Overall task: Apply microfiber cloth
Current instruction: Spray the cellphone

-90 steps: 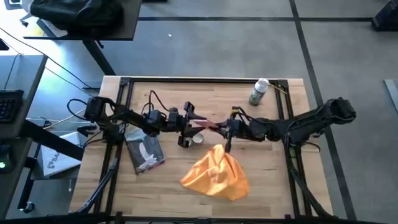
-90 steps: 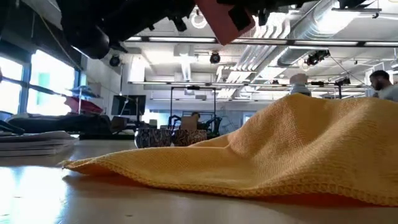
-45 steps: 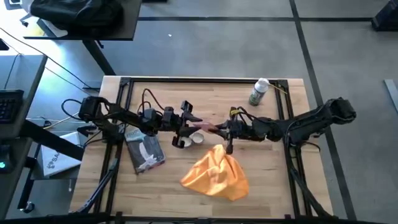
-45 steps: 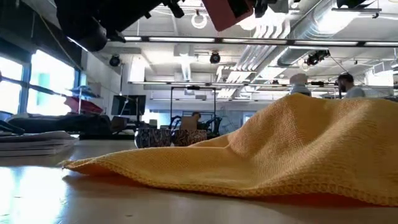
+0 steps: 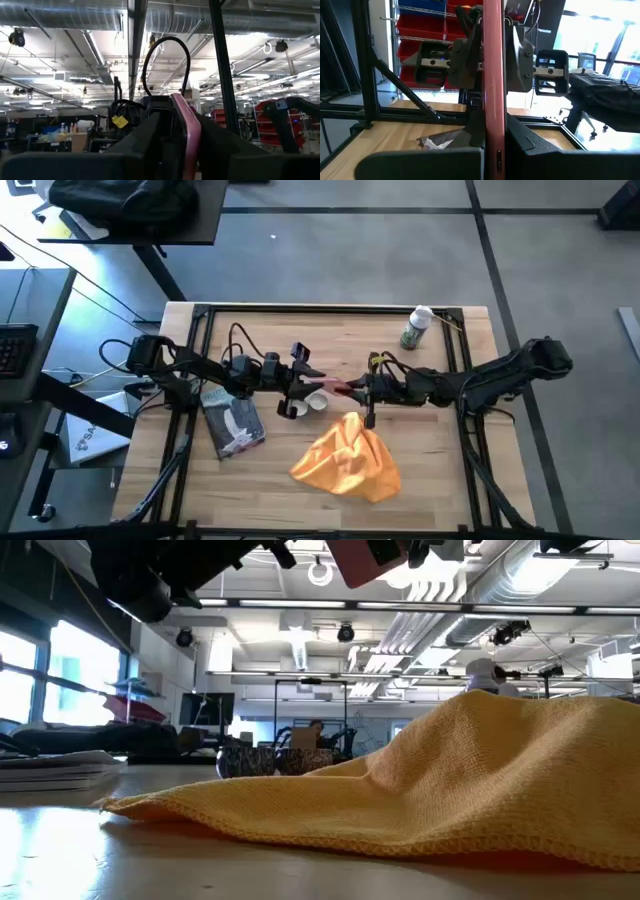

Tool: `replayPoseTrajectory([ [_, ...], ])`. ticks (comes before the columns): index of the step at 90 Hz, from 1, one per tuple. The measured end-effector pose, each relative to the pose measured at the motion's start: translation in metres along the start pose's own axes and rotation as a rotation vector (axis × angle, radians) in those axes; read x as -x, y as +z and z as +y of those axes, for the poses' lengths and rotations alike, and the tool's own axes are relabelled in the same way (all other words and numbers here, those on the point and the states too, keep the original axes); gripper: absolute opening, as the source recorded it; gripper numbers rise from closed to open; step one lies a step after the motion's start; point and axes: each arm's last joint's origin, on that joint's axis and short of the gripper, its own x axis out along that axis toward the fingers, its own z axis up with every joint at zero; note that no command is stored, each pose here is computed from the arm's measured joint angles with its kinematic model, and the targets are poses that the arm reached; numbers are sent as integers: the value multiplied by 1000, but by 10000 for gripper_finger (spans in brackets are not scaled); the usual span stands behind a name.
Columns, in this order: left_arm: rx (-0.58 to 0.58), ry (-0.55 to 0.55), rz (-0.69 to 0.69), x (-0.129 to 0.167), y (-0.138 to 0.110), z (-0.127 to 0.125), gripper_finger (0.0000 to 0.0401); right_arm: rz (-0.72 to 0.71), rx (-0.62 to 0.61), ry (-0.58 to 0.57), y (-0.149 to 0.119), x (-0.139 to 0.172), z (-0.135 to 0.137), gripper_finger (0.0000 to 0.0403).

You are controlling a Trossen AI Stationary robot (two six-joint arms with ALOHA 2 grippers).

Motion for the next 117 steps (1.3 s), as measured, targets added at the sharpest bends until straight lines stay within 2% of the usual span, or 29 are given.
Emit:
replayPoseTrajectory([
  [15,-20,-6,0,0,0,-1,14,2,-3,-14,0,0,0,3],
  [45,26,11,6,0,-1,-1,16,5,0,-17,0,0,-1,9],
  [62,126,24,15,0,-2,3,12,10,7,-8,-1,0,0,56],
  [75,132,27,27,2,-3,7,11,12,-20,-61,2,2,-2,106],
  [95,98,84,33,15,-1,14,10,128,23,-259,26,25,-17,156],
  [104,64,103,50,25,3,14,9,229,76,-458,45,39,-30,161],
  [117,34,177,104,39,3,16,9,454,201,-795,51,61,-46,162],
])
